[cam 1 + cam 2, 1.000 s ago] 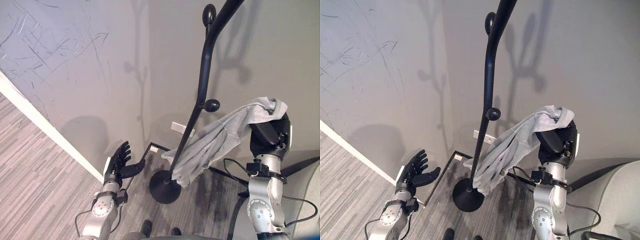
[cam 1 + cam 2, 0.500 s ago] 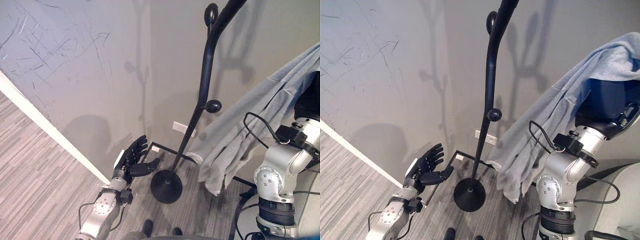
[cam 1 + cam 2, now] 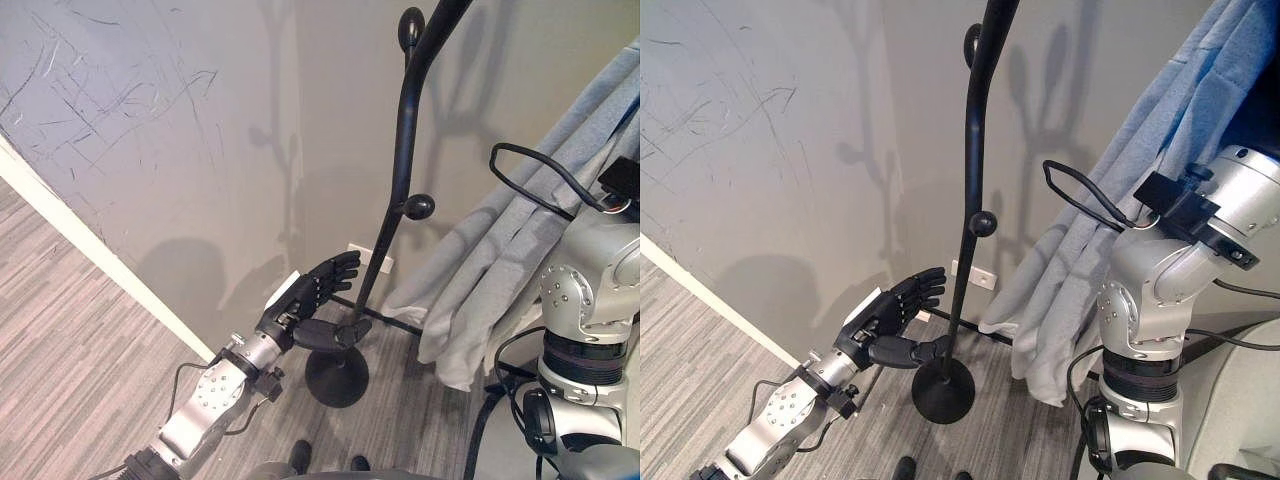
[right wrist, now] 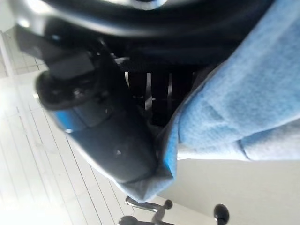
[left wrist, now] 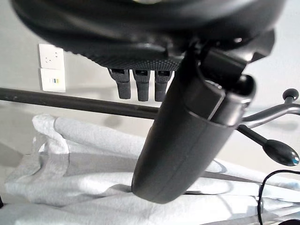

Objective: Hang the clothes on the sofa on the clothes rack.

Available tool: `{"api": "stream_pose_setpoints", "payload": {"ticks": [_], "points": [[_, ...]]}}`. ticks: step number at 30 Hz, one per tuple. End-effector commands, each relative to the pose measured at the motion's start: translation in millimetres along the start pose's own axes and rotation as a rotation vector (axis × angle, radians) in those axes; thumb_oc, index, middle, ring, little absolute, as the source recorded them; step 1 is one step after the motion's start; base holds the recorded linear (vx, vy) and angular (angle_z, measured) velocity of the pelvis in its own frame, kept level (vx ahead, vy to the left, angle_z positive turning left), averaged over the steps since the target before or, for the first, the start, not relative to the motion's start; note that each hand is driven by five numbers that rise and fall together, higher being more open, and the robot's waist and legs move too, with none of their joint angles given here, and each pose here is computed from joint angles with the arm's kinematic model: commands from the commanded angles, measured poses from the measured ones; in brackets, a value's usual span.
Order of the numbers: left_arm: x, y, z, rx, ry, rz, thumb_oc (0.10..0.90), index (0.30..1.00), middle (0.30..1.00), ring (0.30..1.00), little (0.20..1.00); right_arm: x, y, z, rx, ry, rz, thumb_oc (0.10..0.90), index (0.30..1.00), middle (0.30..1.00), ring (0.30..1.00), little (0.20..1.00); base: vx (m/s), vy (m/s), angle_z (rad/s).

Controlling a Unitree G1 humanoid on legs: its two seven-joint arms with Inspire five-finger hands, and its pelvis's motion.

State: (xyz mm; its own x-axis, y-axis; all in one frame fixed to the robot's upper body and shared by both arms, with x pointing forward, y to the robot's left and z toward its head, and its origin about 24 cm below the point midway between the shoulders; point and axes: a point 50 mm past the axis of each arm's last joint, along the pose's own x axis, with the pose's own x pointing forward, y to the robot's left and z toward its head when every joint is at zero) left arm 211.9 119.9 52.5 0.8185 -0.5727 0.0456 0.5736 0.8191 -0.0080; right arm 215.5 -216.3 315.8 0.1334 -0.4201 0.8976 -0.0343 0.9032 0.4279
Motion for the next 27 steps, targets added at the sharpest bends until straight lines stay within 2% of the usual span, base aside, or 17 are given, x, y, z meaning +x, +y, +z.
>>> {"api": "stream_pose_setpoints", "payload": {"ticks": [1,5,12,19,21,27], "points": [[7.8,-10.6,58.1,-0.036,-0.302,-0.111,0.8,0.9,0.9,0.9,0.9,10.2,17.3,27.6,0.053,-0.181,0.071,0.4,0.3,0.3,0.3,0.3,0.0,0.0,0.0],[15.5,-15.8,57.7,-0.082,-0.307,-0.132,0.8,0.9,0.9,0.9,0.9,4.9,24.2,22.6,0.125,-0.133,0.088,0.4,0.3,0.3,0.3,0.3,0.0,0.0,0.0],[58.2,-56.4,67.9,-0.031,-0.357,-0.322,0.8,0.9,0.9,0.9,0.9,-5.3,54.0,10.1,0.272,-0.036,0.114,0.4,0.3,0.3,0.3,0.3,-0.01,-0.004,-0.01],[64.5,-66.9,73.5,-0.061,-0.379,-0.354,0.8,0.9,0.9,0.9,0.9,-13.2,63.6,0.8,0.33,0.035,0.12,0.4,0.3,0.3,0.3,0.3,-0.01,-0.005,-0.01],[69.3,-73.7,72.3,-0.02,-0.378,-0.376,0.8,0.9,0.9,0.9,0.9,-13.6,65.9,-1.4,0.36,0.047,0.111,0.4,0.3,0.3,0.3,0.3,-0.02,-0.041,-0.02],[66.4,-67.3,70.4,-0.025,-0.371,-0.337,0.8,0.9,0.9,0.9,0.9,-15.7,62.8,-5.4,0.364,0.073,0.099,0.4,0.3,0.3,0.3,0.3,-0.02,-0.037,0.02]]}}
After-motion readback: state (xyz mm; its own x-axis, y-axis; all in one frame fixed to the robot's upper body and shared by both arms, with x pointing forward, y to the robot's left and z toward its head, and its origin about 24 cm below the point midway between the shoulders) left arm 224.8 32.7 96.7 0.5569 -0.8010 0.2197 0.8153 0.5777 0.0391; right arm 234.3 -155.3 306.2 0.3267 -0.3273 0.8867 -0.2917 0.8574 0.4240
